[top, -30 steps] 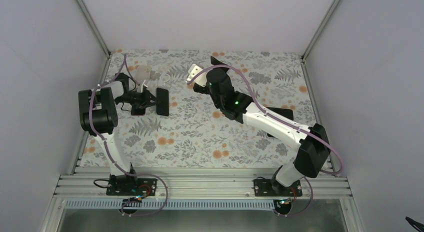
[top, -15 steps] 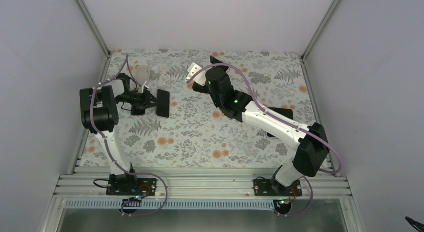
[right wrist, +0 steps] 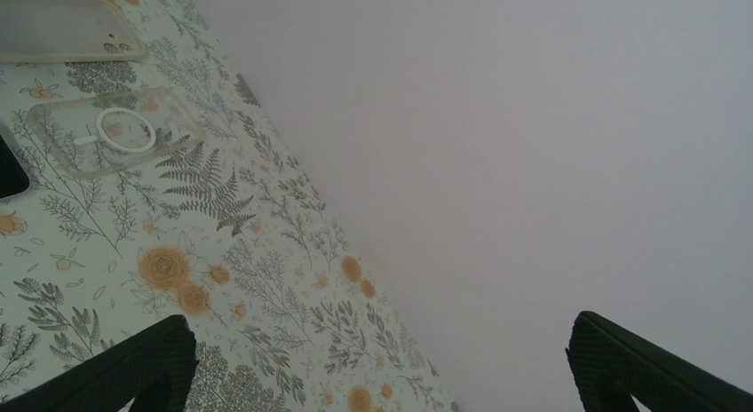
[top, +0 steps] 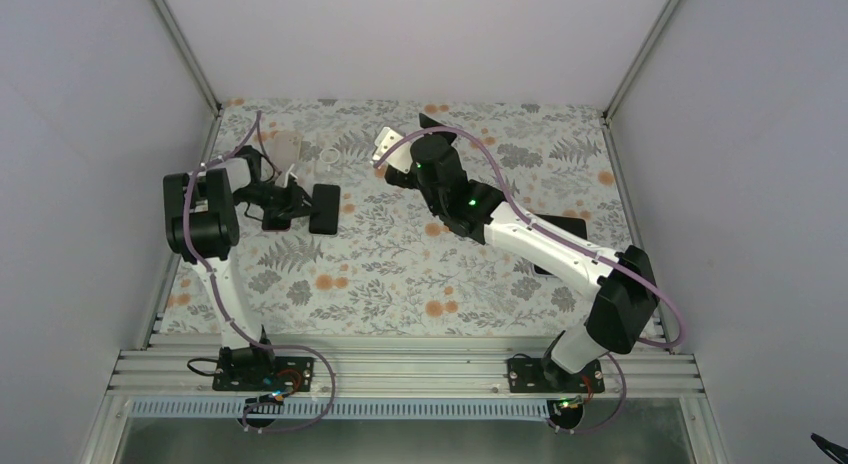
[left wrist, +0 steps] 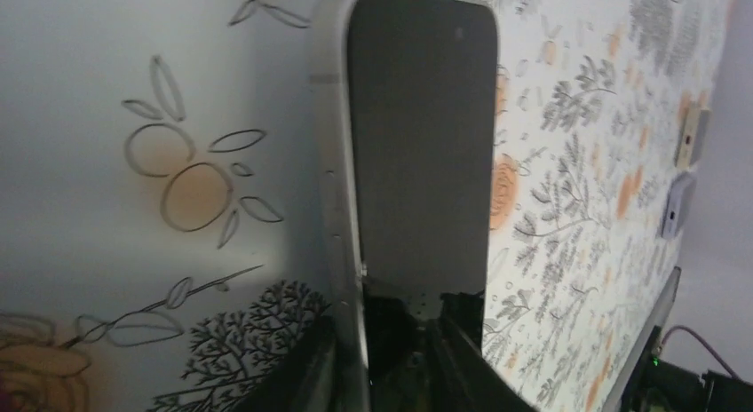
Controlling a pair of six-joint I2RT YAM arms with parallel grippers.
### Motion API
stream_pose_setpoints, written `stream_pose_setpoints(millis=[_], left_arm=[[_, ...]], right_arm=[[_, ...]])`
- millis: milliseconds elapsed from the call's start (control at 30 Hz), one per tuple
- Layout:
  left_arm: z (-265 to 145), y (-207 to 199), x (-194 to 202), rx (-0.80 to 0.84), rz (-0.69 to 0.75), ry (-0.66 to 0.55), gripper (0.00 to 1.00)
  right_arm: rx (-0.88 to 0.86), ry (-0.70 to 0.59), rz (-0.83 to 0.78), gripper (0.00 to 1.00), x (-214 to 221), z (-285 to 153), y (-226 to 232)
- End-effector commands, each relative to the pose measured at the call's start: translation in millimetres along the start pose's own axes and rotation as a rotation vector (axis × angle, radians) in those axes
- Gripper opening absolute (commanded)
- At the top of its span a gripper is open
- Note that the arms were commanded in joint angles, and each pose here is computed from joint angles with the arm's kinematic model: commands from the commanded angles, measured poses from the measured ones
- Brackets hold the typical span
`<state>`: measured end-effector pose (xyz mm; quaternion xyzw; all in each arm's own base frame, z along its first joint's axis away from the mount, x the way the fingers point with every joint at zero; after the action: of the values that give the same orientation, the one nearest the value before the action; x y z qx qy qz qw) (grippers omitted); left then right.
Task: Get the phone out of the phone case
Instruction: Place the phone at the center of the board, then move the phone to the center of the board.
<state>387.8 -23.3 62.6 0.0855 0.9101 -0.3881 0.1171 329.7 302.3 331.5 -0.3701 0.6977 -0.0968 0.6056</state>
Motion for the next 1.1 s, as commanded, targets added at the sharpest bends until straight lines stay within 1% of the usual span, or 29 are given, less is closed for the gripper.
stream_pose_setpoints(millis=[0,167,300,467,533,633,733,800,867,933,1067], left_arm=[[-0.1,17.4,-5.1,-0.096,0.026,0.01,0.28],[-7.5,10.2,-6.8,-0.115,0.033,-0.01,0.38],[-18.3,0.6,-10.9,-0.142,0.054,-0.034,0.41],[-45.0,-13.1,-22.1,-0.261,0.113,-0.093,0.48],[-57.7,-22.2,-28.2,-0.302,0.15,-0.127,0.52],[-79.3,-41.8,-39.9,-0.349,0.225,-0.185,0.62],[-95.7,-62.1,-49.6,-0.382,0.298,-0.226,0.75],[-104.5,-76.9,-55.7,-0.393,0.347,-0.247,0.85],[-113.1,-95.2,-63.0,-0.387,0.413,-0.269,0.99],[-124.0,-117.7,-71.8,-0.366,0.492,-0.283,1.0],[-153.6,-163.9,-90.3,-0.357,0.649,-0.37,1.0]], right_arm=[[0.002,-0.014,0.038,0.99,-6.4,-0.2,-7.0],[0.0,-0.018,0.045,0.99,-9.0,-1.3,-9.6],[-0.002,-0.022,0.053,0.99,-11.4,-2.7,-11.3],[-0.012,-0.024,0.071,0.99,-12.3,-5.1,-17.1],[-0.027,-0.017,0.081,0.99,-10.1,-6.8,-19.9],[-0.059,-0.006,0.099,0.99,-5.4,-10.4,-25.9],[-0.088,0.019,0.124,0.99,1.1,-13.0,-34.2],[-0.113,0.042,0.148,0.99,8.0,-14.1,-39.2],[-0.148,0.068,0.166,0.99,16.8,-16.2,-43.9],[-0.202,0.103,0.181,0.99,28.1,-20.2,-47.7],[-0.266,0.182,0.205,0.99,56.9,-30.8,-56.7]])
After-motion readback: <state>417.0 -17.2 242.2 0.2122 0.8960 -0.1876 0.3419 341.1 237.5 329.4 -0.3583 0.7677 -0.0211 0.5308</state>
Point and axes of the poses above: each gripper's point midway between its finger pads, its own z axis out along the fingers, its own y axis along the line the jaws close on, x = y × z, the point moved 5 cm from there along -z, back along the fingers, and after that the axes turned 12 degrees about z, right-handed, at the moved point
